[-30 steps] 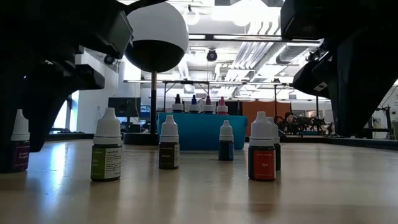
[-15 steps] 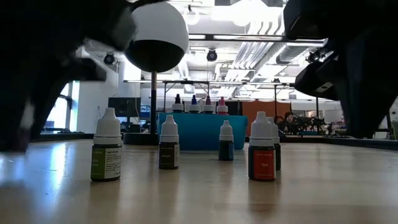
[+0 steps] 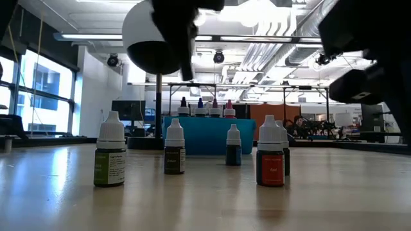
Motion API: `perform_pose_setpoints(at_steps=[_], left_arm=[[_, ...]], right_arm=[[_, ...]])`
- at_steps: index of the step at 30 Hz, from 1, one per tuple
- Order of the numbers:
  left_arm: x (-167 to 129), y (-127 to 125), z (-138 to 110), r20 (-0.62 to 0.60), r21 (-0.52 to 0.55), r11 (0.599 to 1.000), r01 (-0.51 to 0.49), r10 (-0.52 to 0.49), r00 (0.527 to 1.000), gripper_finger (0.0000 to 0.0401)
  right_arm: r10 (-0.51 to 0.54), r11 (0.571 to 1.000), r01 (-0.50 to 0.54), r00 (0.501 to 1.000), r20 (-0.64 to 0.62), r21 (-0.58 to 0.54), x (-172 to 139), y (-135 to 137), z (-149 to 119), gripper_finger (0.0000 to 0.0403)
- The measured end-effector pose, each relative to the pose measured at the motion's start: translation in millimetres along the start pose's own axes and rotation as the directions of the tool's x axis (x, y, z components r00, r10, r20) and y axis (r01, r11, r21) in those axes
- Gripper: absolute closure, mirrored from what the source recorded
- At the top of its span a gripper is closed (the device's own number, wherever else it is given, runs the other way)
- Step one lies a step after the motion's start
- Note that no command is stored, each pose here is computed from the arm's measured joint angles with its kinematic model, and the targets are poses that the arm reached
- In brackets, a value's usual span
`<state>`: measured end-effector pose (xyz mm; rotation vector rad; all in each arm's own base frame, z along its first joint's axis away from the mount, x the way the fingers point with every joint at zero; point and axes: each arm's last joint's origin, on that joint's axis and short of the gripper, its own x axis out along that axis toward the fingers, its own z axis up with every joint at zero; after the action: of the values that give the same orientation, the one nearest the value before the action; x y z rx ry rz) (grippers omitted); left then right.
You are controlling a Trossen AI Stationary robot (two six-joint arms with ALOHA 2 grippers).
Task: Pick & Place food coloring
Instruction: Put the purple food coloring bottle into the bin
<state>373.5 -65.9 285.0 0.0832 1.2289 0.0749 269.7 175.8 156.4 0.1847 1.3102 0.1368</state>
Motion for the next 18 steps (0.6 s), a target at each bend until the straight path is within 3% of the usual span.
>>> perform_pose_setpoints(at_steps=[4,8,13,16,18], left_arm=[[8,47,5,-0.013,-0.115,0.993,0.037,-0.039,0.999,0.0331],[30,77,6,-0.070,-0.207,0.978,0.014,-0.029,0.997,0.0331],[52,86,8,-0.092,-0.240,0.969,0.062,-0.087,0.992,0.0331],[65,86,19,-0.030,-0.238,0.970,0.038,-0.047,0.998,0.0331],[74,85,13,-0.097,-0.233,0.972,0.017,-0.040,0.994,0.0327]], right_arm=[[-0.058,0.997,0.061,0.997,-0.045,0.045,0,2,-10,0.0373],[-0.089,0.995,0.092,0.994,-0.066,0.045,0,5,-16,0.0373],[-0.089,0.996,0.090,0.994,-0.066,0.022,0,8,-19,0.0375],[-0.086,0.996,0.088,0.994,-0.068,0.021,0,10,-20,0.0374],[-0.086,0.996,0.088,0.994,-0.069,0.019,0,10,-20,0.0373]])
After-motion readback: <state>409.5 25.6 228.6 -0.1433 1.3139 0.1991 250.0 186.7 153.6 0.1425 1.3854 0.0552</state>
